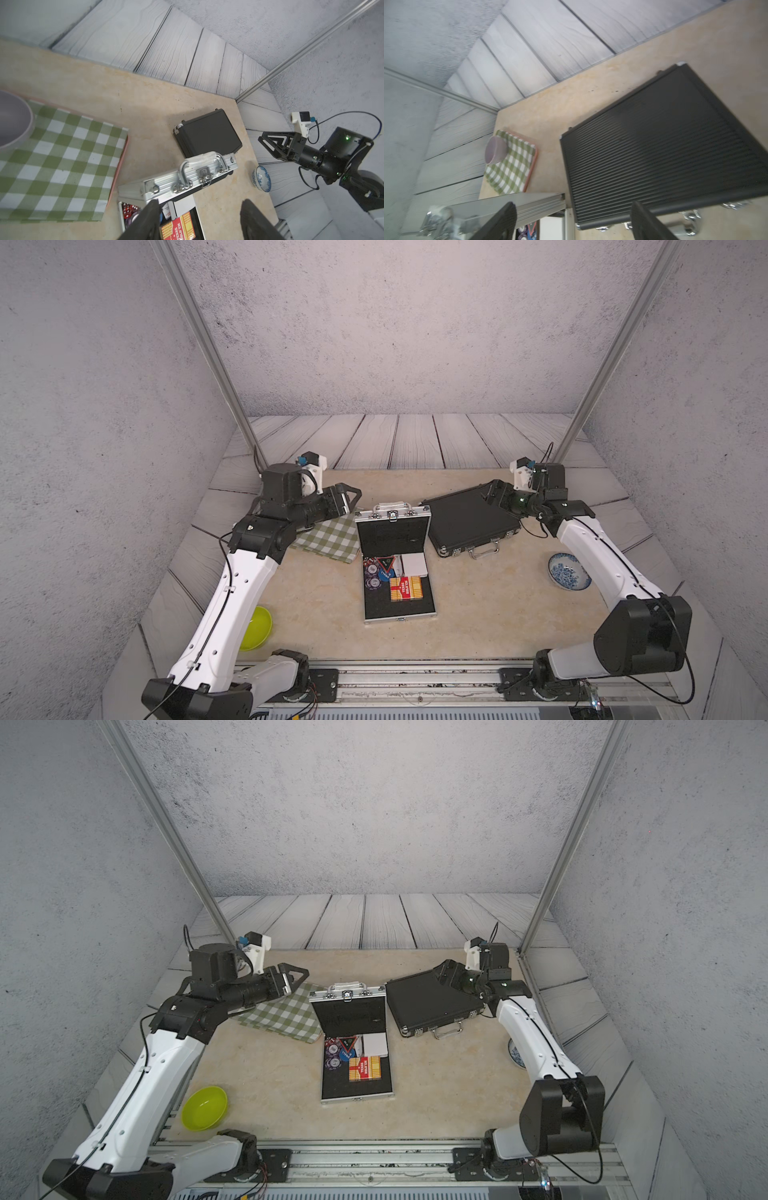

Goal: Open the poker set cases
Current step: Open the case lid on the poker set case, then move the poker set case to the center of the board.

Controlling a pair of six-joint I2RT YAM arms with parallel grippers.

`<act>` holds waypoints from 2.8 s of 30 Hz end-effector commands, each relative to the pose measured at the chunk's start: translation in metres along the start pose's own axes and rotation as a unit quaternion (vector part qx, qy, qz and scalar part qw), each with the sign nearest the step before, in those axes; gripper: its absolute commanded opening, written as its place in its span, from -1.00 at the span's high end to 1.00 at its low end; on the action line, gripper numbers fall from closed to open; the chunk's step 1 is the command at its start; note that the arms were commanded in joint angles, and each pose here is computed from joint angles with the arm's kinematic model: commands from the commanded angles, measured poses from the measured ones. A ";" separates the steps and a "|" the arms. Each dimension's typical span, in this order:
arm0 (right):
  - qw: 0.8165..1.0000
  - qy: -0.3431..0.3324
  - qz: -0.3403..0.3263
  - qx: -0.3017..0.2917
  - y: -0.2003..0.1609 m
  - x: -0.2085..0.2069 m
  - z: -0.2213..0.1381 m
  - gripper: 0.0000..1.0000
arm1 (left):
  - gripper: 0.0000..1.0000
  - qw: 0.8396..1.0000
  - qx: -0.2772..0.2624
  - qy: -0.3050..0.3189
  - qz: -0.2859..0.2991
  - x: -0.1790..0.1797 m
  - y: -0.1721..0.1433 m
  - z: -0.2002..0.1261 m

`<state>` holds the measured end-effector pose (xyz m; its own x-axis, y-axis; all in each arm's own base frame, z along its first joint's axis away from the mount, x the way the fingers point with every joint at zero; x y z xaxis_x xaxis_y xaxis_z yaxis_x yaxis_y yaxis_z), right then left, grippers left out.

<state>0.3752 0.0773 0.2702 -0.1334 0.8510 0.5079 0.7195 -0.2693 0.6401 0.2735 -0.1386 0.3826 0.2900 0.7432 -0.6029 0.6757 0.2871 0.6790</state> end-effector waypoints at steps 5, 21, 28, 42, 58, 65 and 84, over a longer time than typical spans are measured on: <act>0.994 -0.103 -0.024 0.007 0.000 -0.056 -0.002 -0.60 | -0.22 0.993 0.013 -0.030 0.117 -0.061 -0.036 0.005; 0.993 -0.102 0.011 0.050 0.023 -0.121 0.057 -0.60 | -0.49 0.974 0.170 -0.013 0.150 -0.099 -0.148 0.195; 0.994 -0.096 0.016 0.058 0.027 -0.126 0.063 -0.60 | -0.48 0.982 0.143 0.032 0.115 -0.091 -0.155 0.241; 0.991 -0.090 0.033 0.090 0.023 -0.151 0.084 -0.64 | -0.53 0.985 0.114 0.125 0.043 -0.049 -0.173 0.269; 0.986 -0.077 0.053 0.136 -0.001 -0.163 0.094 -0.70 | -0.55 0.979 0.127 0.156 -0.020 -0.040 -0.200 0.299; 0.987 -0.064 0.057 0.134 -0.003 -0.160 0.093 -0.64 | -0.56 0.978 0.132 0.159 -0.026 -0.039 -0.205 0.307; 0.985 -0.046 0.077 0.149 -0.020 -0.161 0.098 -0.57 | -0.63 0.965 0.169 0.191 -0.063 -0.028 -0.231 0.320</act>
<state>0.4640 -0.0171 0.1425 0.0029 0.8709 0.4914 0.8503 -0.2608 0.4572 0.3329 -0.4144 0.1342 -0.0024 0.8868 -0.4621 0.8593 0.2381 0.4526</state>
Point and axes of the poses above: each gripper's point midway between its finger pads, its own z axis out along the fingers, its own x axis along the line the jaws close on, y = z × x, the point moved 5 cm from there along -z, back along the fingers, and after that the axes turned 5 degrees about -z, right-handed, at the moved point
